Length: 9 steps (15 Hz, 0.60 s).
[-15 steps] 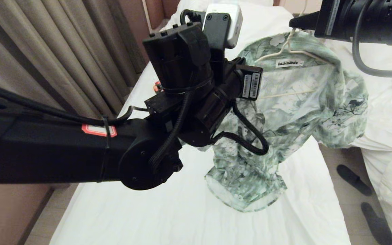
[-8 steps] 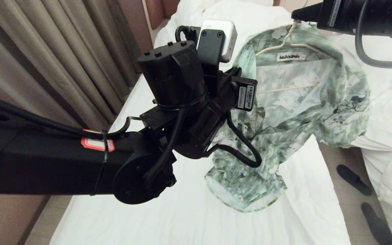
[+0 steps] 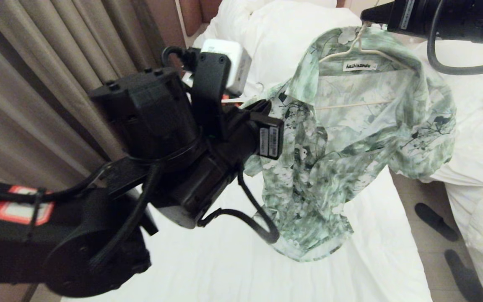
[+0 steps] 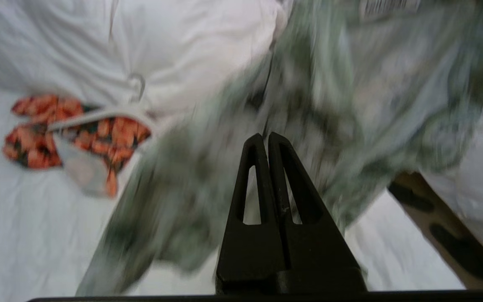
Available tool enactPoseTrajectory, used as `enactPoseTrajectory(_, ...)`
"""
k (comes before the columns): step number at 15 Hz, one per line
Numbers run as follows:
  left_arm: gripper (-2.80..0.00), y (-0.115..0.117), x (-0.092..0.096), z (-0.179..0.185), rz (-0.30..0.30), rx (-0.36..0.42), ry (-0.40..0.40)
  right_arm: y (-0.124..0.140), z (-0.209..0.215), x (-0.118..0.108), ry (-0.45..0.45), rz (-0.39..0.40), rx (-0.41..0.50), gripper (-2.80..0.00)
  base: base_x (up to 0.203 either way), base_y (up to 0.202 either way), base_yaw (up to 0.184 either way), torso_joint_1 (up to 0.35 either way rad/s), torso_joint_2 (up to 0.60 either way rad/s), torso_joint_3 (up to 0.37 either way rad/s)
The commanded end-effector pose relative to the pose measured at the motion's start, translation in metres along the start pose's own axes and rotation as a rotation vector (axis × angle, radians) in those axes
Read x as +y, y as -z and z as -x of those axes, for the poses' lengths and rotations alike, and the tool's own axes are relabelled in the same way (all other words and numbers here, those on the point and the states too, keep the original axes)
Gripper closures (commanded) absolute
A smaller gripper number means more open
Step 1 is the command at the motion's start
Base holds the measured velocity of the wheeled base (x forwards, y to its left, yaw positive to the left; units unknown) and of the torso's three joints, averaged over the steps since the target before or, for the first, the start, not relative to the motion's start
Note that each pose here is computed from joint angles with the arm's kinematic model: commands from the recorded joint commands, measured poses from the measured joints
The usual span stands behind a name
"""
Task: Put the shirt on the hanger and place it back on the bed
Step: Take the clothes hanger out of the clothes
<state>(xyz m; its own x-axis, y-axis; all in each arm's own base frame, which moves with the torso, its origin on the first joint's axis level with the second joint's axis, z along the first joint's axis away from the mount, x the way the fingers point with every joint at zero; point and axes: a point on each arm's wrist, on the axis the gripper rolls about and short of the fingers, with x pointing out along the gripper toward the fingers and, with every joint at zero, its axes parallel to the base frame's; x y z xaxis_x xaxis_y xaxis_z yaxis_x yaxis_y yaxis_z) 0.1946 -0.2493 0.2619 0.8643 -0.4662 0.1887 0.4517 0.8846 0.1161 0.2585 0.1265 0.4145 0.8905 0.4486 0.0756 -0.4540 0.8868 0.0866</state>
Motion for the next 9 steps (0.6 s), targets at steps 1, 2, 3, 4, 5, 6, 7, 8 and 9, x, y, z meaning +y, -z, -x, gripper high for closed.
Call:
enactPoseTrajectory(1,0.0,0.003,0.022,0.034,0.021,0.029,-0.016,-0.002,-0.004,0.0,0.0,0.0,-0.01,0.0,0.0,0.0,0.0,0.0,0.0,0.0)
enactPoseTrajectory(2,0.0,0.014,0.029,0.046,0.033,0.067,-0.024,-0.005,-0.004,0.0,0.0,0.001,-0.023,0.0,0.0,0.0,0.0,0.0,0.0,0.0)
enactPoseTrajectory(3,0.0,0.027,0.036,0.058,0.051,0.113,-0.033,-0.01,-0.003,0.001,-0.002,0.001,-0.041,0.0,0.0,0.0,0.0,0.0,0.0,0.0)
enactPoseTrajectory(4,0.0,0.041,0.043,0.07,0.075,0.163,-0.048,-0.018,-0.001,0.002,-0.007,0.004,-0.073,0.0,0.0,0.0,0.0,0.0,0.0,0.0)
enactPoseTrajectory(5,0.0,0.059,0.052,0.079,0.108,0.221,-0.08,-0.02,-0.001,0.003,-0.008,0.037,-0.082,0.0,0.0,0.0,0.0,0.0,0.0,0.0)
enactPoseTrajectory(6,0.0,0.074,0.064,0.084,0.137,0.267,-0.137,-0.02,-0.001,0.004,-0.009,0.085,-0.085,0.0,0.0,0.0,0.0,0.0,0.0,0.0)
enactPoseTrajectory(7,0.0,0.083,0.077,0.085,0.152,0.285,-0.199,-0.022,0.002,0.005,-0.012,0.089,-0.097,0.0,0.0,0.0,0.0,0.0,0.0,0.0)
enactPoseTrajectory(8,0.0,0.095,0.09,0.09,0.164,0.307,-0.25,-0.026,0.004,0.007,-0.016,0.088,-0.123,0.0,0.0,0.0,0.0,0.0,0.0,0.0)
enactPoseTrajectory(9,0.0,0.106,0.1,0.097,0.18,0.333,-0.276,-0.03,0.006,0.009,-0.023,0.088,-0.154,0.0,0.0,0.0,0.0,0.0,0.0,0.0)
